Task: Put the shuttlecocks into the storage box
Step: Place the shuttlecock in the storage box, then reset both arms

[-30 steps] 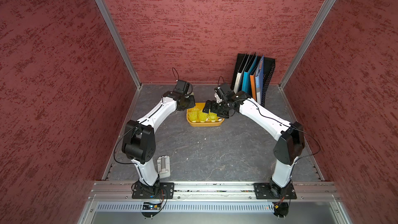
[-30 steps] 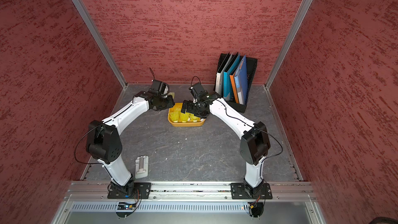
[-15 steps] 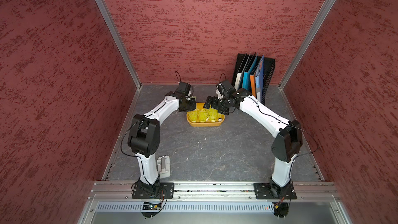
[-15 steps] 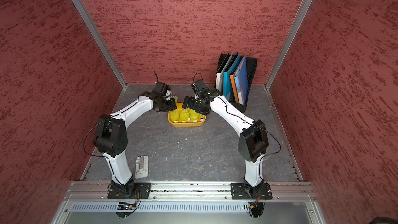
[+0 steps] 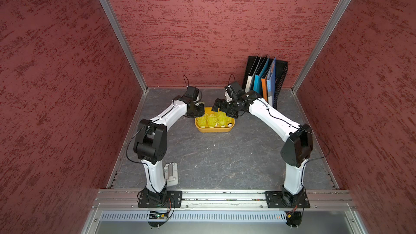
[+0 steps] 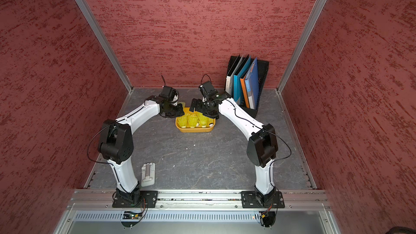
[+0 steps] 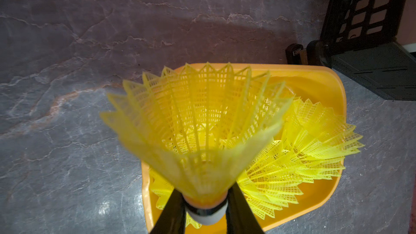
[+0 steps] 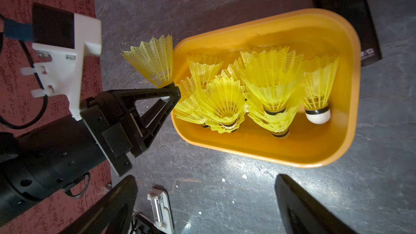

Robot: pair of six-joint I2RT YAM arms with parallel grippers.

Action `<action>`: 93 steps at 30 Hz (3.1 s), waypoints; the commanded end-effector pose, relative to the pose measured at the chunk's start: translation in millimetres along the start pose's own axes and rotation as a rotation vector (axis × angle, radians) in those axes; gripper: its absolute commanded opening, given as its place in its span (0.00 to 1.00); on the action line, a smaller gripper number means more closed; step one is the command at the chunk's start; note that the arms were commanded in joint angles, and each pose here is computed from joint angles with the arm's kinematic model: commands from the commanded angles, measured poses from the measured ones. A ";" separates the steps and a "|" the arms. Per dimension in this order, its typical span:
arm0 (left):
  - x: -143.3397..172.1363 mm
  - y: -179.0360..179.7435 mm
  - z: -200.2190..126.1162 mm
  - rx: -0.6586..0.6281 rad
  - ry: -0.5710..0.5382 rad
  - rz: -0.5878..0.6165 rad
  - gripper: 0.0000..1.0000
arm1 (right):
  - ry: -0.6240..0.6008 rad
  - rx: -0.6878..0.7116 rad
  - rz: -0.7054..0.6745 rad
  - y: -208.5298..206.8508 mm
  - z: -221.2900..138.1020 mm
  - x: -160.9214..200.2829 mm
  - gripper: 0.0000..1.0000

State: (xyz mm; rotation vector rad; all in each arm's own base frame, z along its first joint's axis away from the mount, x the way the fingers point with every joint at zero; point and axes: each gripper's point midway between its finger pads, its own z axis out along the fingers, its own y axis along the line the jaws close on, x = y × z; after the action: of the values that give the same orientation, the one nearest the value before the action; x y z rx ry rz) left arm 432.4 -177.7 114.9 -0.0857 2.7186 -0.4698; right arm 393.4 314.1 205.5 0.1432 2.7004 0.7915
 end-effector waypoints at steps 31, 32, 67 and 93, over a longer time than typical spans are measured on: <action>-0.1 2.4 -5.6 0.001 0.025 -0.010 0.41 | 0.064 -0.028 0.079 5.7 19.0 -15.0 0.98; -1.2 1.3 -8.3 0.006 0.021 -0.015 0.43 | 0.064 -0.027 0.080 5.6 19.1 -15.4 0.98; 4.2 6.8 -93.5 0.211 -0.078 -0.180 1.00 | -0.015 0.035 -0.024 -0.7 3.7 -34.8 0.98; 3.3 102.3 -167.8 -0.016 -0.597 -0.257 1.00 | -0.611 0.224 -0.147 -117.8 -125.9 -58.5 0.99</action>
State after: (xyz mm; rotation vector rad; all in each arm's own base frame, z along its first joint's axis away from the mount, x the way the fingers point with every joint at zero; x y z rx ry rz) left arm 359.8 -52.7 227.5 -0.4671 2.2196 -0.4932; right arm 396.1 182.9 232.2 0.1539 2.3586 0.5493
